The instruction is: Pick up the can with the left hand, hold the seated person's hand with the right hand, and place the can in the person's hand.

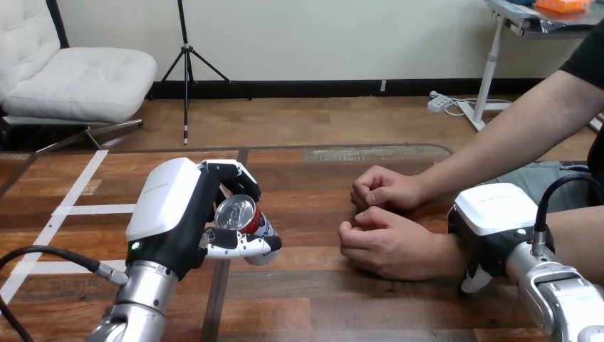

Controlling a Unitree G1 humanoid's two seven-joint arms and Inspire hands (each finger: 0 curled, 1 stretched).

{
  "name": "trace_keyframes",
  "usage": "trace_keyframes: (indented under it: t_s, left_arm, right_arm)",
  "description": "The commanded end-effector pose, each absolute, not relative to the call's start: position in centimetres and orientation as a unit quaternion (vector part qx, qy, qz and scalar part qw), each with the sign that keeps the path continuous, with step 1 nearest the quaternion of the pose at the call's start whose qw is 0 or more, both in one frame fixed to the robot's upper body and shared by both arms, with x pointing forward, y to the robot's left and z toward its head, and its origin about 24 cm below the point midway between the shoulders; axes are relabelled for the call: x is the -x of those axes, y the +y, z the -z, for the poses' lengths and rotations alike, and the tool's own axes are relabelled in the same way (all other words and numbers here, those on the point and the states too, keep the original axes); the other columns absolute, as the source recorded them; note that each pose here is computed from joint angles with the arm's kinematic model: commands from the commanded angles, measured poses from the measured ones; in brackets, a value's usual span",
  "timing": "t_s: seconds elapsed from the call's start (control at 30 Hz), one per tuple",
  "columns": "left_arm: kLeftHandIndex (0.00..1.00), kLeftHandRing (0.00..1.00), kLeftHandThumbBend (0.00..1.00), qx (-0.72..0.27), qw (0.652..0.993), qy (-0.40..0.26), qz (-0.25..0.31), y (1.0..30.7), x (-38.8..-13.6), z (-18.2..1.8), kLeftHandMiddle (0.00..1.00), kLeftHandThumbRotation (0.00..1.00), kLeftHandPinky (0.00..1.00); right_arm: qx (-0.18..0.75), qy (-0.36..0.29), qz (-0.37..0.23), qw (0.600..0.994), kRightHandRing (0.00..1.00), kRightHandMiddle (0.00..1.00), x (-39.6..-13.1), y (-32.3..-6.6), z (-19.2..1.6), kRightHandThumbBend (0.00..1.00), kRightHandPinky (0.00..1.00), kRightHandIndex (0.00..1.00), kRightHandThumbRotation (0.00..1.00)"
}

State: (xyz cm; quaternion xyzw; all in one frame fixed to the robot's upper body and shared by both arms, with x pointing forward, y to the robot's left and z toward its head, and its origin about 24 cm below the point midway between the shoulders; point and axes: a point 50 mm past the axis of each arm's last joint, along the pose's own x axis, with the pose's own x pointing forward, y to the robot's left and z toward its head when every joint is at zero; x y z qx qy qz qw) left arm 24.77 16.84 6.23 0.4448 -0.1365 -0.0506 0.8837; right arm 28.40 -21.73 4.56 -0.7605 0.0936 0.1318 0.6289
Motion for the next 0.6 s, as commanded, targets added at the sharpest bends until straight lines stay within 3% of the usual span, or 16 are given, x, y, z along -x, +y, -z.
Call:
trace_keyframes:
  t_s: [0.0,0.33,0.57]
  left_arm:
    - [0.43,0.33,0.69,-0.446,0.872,-0.202,0.033,16.69,-25.55,-9.05,0.4,0.0,0.27]
    - [0.43,0.33,0.69,-0.444,0.872,-0.202,0.033,16.7,-25.61,-9.07,0.4,0.0,0.28]
    - [0.43,0.33,0.69,-0.443,0.873,-0.202,0.033,16.69,-25.63,-9.09,0.4,0.0,0.27]
  right_arm:
    - [0.757,0.058,-0.114,0.641,0.24,0.36,-29.38,-21.09,-6.14,0.72,0.15,0.52,0.0]
    - [0.751,0.054,-0.107,0.65,0.33,0.44,-29.37,-21.22,-6.46,0.72,0.21,0.54,0.0]
    - [0.744,0.054,-0.105,0.657,0.32,0.44,-29.37,-21.28,-6.82,0.71,0.21,0.54,0.0]
